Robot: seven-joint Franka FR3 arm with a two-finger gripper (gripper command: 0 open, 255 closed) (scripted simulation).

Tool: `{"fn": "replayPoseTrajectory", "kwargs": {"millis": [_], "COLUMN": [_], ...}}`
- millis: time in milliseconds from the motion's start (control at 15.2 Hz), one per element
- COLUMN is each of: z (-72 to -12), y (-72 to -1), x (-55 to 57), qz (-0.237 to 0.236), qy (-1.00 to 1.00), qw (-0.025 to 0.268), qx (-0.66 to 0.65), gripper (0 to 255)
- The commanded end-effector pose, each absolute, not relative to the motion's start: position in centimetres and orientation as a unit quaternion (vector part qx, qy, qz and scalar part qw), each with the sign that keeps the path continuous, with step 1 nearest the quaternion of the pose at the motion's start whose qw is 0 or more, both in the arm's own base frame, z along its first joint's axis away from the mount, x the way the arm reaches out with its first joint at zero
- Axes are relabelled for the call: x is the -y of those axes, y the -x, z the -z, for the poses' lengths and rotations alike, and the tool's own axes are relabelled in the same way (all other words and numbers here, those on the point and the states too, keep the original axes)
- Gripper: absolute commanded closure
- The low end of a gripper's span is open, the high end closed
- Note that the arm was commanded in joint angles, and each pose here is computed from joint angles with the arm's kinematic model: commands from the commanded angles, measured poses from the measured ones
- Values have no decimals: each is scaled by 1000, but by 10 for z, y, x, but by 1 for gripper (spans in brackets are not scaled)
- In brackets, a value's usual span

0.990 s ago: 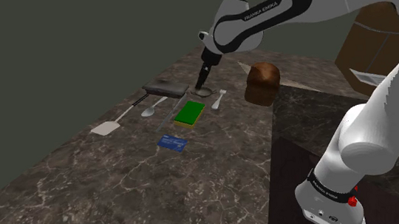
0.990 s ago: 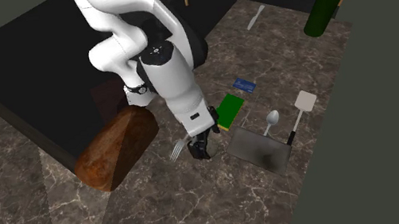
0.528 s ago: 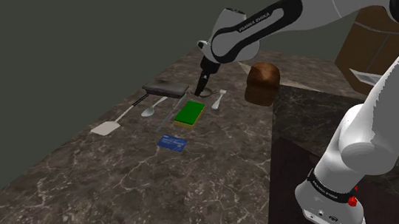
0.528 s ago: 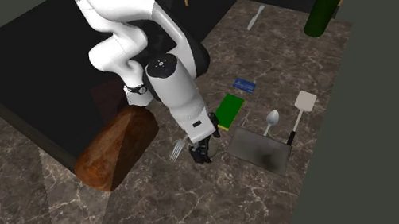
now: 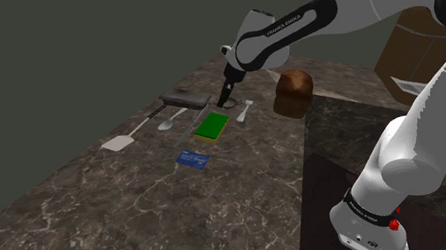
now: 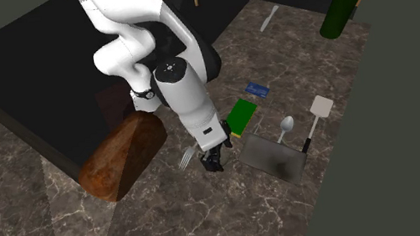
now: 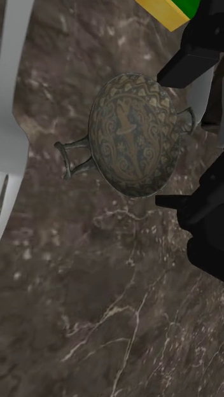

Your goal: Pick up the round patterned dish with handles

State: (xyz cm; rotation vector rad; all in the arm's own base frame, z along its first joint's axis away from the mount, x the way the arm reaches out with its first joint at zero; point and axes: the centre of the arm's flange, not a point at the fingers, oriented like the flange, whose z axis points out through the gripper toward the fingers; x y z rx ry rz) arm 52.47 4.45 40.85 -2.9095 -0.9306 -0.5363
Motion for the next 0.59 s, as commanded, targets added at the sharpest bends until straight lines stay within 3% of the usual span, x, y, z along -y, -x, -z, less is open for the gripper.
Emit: {"fn": "replayPoseTrajectory", "kwargs": {"millis": [0, 528], "z": [-407, -445], "y": [-524, -525], "x": [-45, -45], "qz": [171, 171], "qy": [938, 938], "qw": [21, 21], "qx": [300, 300], "gripper": [255, 255]}}
